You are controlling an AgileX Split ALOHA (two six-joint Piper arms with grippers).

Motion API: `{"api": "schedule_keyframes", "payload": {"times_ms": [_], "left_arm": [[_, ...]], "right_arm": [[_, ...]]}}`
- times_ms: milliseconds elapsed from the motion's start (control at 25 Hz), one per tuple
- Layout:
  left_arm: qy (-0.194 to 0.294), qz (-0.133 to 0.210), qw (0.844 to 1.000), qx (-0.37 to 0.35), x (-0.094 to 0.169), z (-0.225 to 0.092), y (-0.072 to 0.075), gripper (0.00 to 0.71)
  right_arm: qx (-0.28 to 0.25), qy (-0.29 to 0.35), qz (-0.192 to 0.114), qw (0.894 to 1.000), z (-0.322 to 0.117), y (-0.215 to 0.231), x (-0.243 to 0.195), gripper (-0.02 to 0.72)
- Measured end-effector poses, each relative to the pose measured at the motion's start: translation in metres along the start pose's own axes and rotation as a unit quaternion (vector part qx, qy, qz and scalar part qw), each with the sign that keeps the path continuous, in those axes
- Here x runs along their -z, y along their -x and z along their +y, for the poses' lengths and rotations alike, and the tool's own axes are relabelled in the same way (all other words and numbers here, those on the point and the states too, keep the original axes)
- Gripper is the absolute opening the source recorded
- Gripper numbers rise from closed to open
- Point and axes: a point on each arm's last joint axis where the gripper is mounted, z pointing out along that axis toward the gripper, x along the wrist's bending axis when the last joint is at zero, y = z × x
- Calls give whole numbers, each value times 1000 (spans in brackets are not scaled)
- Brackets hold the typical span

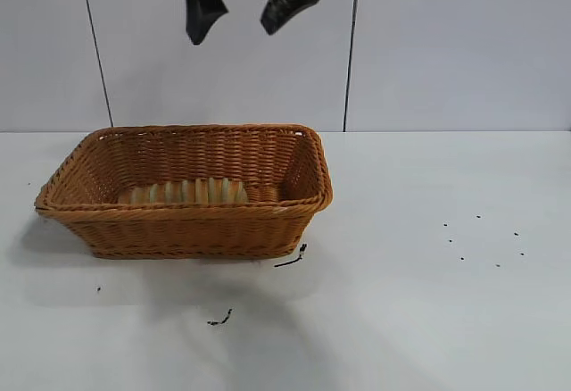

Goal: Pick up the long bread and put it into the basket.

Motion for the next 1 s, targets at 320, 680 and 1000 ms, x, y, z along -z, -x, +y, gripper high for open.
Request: {"api": "schedule_keyframes", "payload": {"times_ms": [320,680,1000], "left_arm": [[0,0,1000,0,0,0,0,698],[0,0,1000,0,0,0,0,698],[0,0,1000,0,0,0,0,698]], "right_arm": [[-74,-26,-58,995,-13,95,14,694],[-92,-78,-70,990,-24,115,35,694],[-131,-119,-75,981,-35,111,48,694]]}}
